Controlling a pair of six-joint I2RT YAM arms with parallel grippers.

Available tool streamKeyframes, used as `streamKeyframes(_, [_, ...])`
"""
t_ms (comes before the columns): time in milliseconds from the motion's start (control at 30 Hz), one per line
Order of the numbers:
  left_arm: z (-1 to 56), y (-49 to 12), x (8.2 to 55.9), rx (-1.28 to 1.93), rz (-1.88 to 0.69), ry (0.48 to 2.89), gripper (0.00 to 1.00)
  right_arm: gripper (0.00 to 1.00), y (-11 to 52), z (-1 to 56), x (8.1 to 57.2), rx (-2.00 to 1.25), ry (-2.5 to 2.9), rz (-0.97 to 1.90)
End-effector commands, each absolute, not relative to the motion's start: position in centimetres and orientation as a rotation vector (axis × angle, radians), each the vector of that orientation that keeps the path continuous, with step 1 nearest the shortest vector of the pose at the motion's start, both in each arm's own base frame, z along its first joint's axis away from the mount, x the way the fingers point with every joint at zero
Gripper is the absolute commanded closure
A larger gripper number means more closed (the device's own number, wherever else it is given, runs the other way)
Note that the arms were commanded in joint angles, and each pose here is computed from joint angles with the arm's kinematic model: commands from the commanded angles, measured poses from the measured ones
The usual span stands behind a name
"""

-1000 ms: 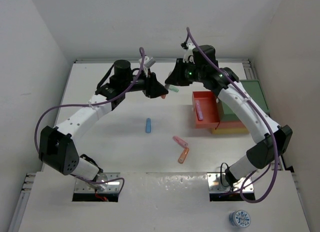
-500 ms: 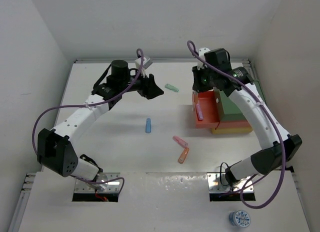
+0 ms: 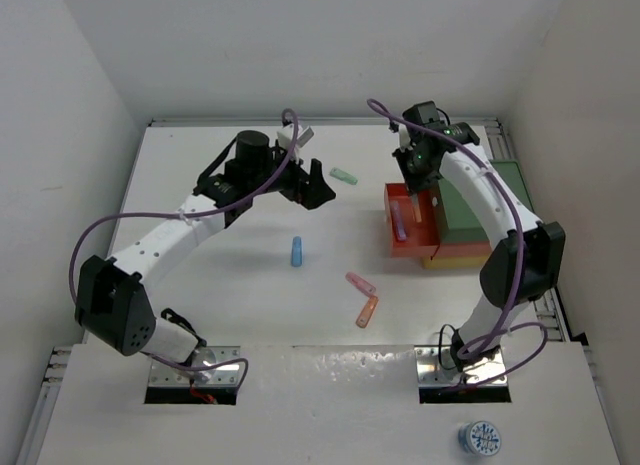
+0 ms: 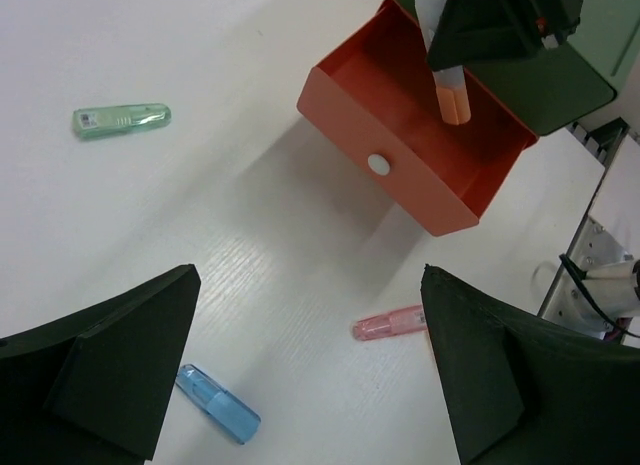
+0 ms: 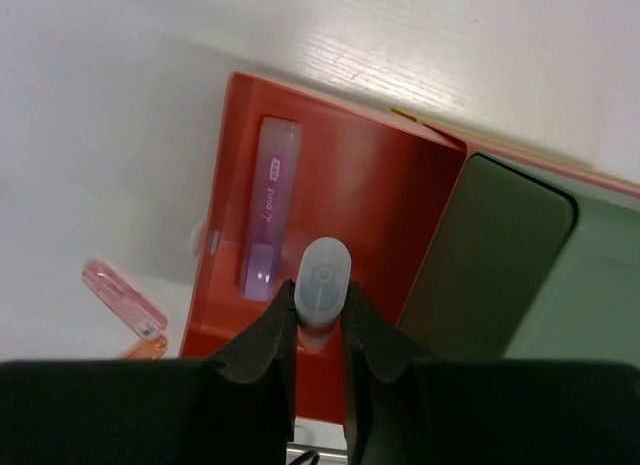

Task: Sort the stationery into containers
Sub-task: Place the stationery in the drawer, then close the drawer in the storage box.

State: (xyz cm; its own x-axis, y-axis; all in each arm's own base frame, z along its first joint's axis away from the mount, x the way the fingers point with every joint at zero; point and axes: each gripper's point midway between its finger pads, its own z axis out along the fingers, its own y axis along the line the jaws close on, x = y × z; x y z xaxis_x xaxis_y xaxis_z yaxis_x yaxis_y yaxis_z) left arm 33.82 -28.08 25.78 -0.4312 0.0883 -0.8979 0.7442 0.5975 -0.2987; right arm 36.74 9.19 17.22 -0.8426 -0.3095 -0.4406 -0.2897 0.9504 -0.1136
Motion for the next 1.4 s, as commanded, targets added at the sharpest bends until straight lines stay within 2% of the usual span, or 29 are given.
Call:
streamKeyframes(0, [26.5, -28.3, 34.5, 0.574, -0.883, 1.894, 0.0, 0.79, 9.4, 17.8, 37.2, -0.402, 2.625, -0.058])
streamKeyframes(33, [26.2, -28.4, 34.7, 0.557, -0.891, 1.909, 0.0, 0.71, 9.5, 17.8, 37.3, -0.399, 2.626, -0.053])
streamKeyframes(67, [26.0, -28.7, 34.7, 0.56, -0.903, 1.915, 0.0, 0.54, 9.7, 17.6, 37.2, -0.399, 2.635, -0.043])
streamKeyframes(167, [25.2, -29.4, 35.0, 0.535, -0.943, 1.945, 0.0, 0.42, 10.4, 18.9, 37.3, -0.394, 2.614, -0.007])
streamKeyframes(233, [24.4, -30.1, 35.5, 0.499, -0.976, 1.961, 0.0, 0.41, 11.1, 20.8, 37.5, -0.398, 2.566, 0.035])
streamKeyframes(333, [23.4, -31.4, 36.2, 0.44, -1.041, 1.975, 0.0, 0.45, 12.2, 23.7, 37.0, -0.425, 2.486, 0.084])
streamKeyframes(433, [22.0, -33.2, 36.4, 0.416, -1.098, 2.004, 0.05, 0.55, 11.4, 26.6, 36.4, -0.421, 2.398, 0.062])
streamKeyframes(500, [21.8, -34.7, 36.4, 0.425, -1.097, 2.007, 0.13, 0.63, 10.2, 27.7, 36.4, -0.421, 2.354, 0.011])
streamKeyframes(533, [20.4, -35.3, 36.6, 0.429, -1.082, 2.043, 0.21, 0.72, 8.7, 28.2, 36.4, -0.394, 2.336, -0.037])
streamKeyframes(567, [20.0, -35.7, 37.0, 0.418, -1.052, 2.055, 0.26, 0.76, 7.7, 28.4, 36.5, -0.38, 2.332, -0.064])
streamKeyframes(667, [18.5, -37.9, 37.0, 0.444, -1.02, 2.097, 0.47, 0.82, 4.6, 27.4, 36.3, -0.316, 2.356, -0.135])
streamKeyframes(733, [17.9, -39.2, 37.4, 0.448, -1.036, 2.112, 0.53, 0.83, 3.2, 26.3, 36.0, -0.289, 2.381, -0.157])
streamKeyframes(867, [17.1, -41.9, 37.0, 0.479, -1.076, 2.124, 0.53, 0.83, 2.1, 24.8, 35.4, -0.271, 2.422, -0.151])
streamKeyframes(1033, [16.6, -44.2, 36.5, 0.489, -1.102, 2.133, 0.53, 0.77, 1.9, 22.5, 34.4, -0.27, 2.484, -0.096])
streamKeyframes(1367, [15.3, -47.5, 35.9, 0.525, -1.192, 2.125, 0.52, 0.77, 1.5, 20.5, 33.5, -0.302, 2.563, -0.052])
